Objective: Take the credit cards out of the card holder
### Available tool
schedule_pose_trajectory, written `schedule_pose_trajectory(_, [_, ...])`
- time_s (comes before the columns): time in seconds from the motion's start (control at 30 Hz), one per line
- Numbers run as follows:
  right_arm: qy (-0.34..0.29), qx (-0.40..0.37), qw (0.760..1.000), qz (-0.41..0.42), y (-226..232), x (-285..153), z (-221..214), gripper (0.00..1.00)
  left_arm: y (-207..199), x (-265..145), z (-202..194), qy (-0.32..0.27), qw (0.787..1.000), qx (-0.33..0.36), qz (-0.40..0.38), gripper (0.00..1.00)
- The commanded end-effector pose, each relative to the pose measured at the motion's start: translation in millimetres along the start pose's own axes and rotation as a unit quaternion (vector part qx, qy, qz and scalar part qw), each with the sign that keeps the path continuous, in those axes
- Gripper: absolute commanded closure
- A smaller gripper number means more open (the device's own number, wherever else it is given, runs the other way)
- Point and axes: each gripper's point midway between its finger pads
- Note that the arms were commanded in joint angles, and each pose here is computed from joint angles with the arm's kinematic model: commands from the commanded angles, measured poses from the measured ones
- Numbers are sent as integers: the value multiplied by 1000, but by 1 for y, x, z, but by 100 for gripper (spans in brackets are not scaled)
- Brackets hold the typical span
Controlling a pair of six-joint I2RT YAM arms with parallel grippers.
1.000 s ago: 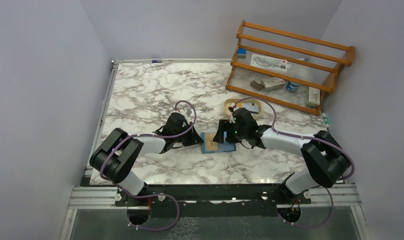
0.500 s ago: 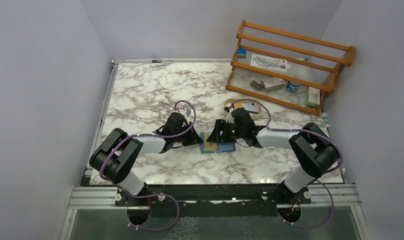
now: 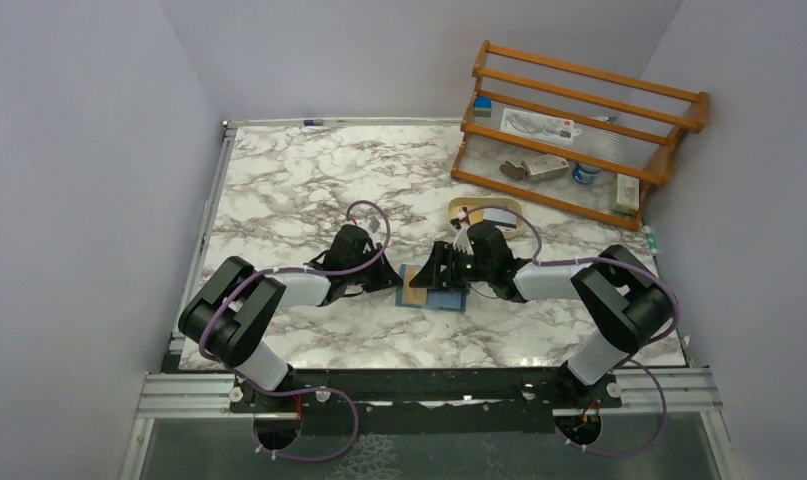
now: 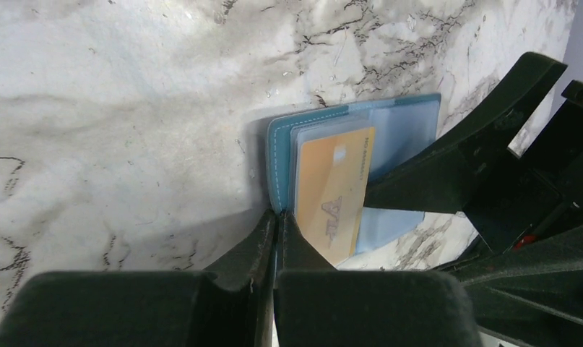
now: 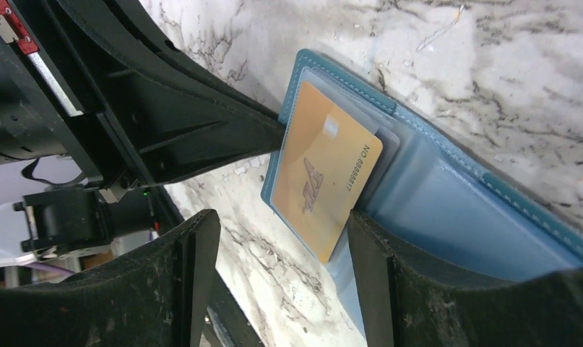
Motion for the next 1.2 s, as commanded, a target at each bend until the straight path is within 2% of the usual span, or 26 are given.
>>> schedule_pose_trajectory(0.0, [9,33,996,85,29,0,-9,31,-7,1,11,-23,1000,15,-2,100])
schedule_pose_trajectory(0.2, [-10,53,991,124,31,0,-12,33,-7,2,9,-22,1000,12,-1,100])
schedule_pose_trajectory(0.47, [-62,110,986,113,25,-4,-3,35,-8,1,9,-39,999,0,11,100])
schedule_pose_trajectory(0.8, [-116,196,966,121,17,-15,1,36,9,-4,2,-66,995,-49,49,100])
schedule_pose_trajectory(1.17, [-135,213,949,190,33,-18,5,35,18,-9,-2,-87,990,-86,68,100])
Point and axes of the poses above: each gripper's point midway between its finger pads, its own x axis out along the fingers, its own y axis along the line the jaws close on, z = x × y, and after that the axes turned 1 degree about -x, right-handed
